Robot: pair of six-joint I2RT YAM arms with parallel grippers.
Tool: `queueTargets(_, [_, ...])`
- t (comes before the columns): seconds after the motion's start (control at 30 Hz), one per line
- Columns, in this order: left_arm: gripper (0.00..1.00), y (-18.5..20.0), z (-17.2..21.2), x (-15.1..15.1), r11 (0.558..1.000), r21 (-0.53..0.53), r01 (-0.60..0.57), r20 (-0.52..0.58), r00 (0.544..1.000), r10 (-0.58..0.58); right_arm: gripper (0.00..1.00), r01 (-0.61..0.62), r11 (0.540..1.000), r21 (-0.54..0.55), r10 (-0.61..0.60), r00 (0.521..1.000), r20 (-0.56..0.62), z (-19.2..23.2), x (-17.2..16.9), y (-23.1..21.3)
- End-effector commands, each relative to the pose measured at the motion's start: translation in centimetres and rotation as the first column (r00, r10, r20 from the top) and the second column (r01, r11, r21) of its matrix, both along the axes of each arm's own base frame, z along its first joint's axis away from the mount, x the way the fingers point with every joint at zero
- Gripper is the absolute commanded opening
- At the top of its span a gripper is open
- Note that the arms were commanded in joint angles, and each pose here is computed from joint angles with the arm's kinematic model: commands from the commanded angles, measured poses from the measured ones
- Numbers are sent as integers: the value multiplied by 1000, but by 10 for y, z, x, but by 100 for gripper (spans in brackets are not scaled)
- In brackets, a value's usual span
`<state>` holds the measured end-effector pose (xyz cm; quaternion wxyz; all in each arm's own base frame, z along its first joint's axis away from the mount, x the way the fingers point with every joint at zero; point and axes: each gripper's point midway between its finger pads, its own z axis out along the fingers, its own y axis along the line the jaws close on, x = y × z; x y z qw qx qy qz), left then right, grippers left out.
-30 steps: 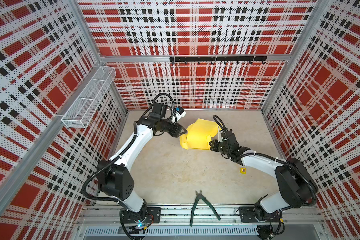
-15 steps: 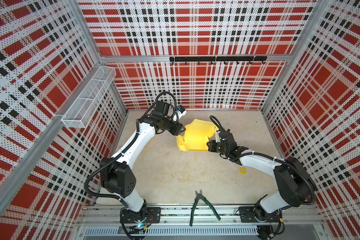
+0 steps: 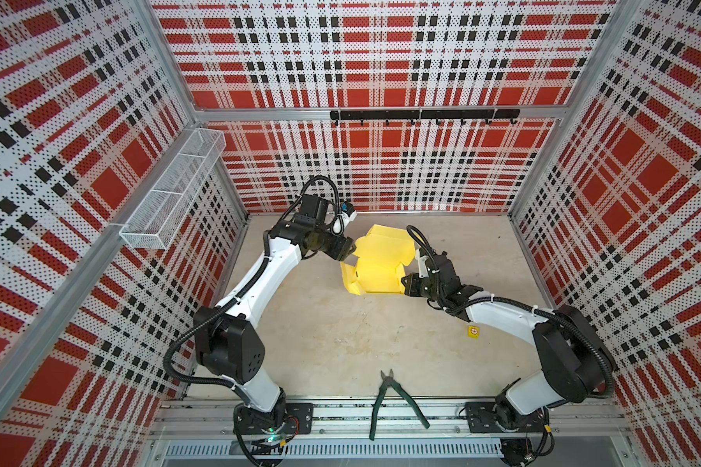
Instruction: Fold the paper box
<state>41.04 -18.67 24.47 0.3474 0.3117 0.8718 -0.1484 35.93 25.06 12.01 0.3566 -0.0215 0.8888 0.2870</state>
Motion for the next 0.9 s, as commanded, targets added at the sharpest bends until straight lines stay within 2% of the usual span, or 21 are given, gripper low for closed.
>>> queueTargets(0.0, [62,9,19,6,997,-74,-28,26,999,30,0,28,998,51,-31,999,45,20,8,-4])
queueTargets(0.17, [65,20,24,-2,972,-227,-63,-41,998,56,0,128,985,113,-131,991,18,17,10,-37])
queueTargets(0.27, [66,22,19,-7,930,-358,-84,-104,993,50,0,158,978,132,-163,986,27,23,9,-52])
queueTargets(0.37, [66,10,8,-18,887,-457,-69,-156,988,-4,0,167,976,142,-174,984,39,29,9,-58])
queueTargets(0.47, [66,-5,-1,-27,863,-505,-38,-181,981,-63,0,153,977,148,-162,986,51,35,9,-56])
queueTargets(0.7, [63,-27,-1,-32,784,-618,-57,-238,964,-118,0,125,976,181,-137,989,54,38,13,-47])
queueTargets(0.87, [61,-40,-1,-42,759,-650,-38,-249,954,-165,0,123,978,171,-132,990,41,33,13,-42])
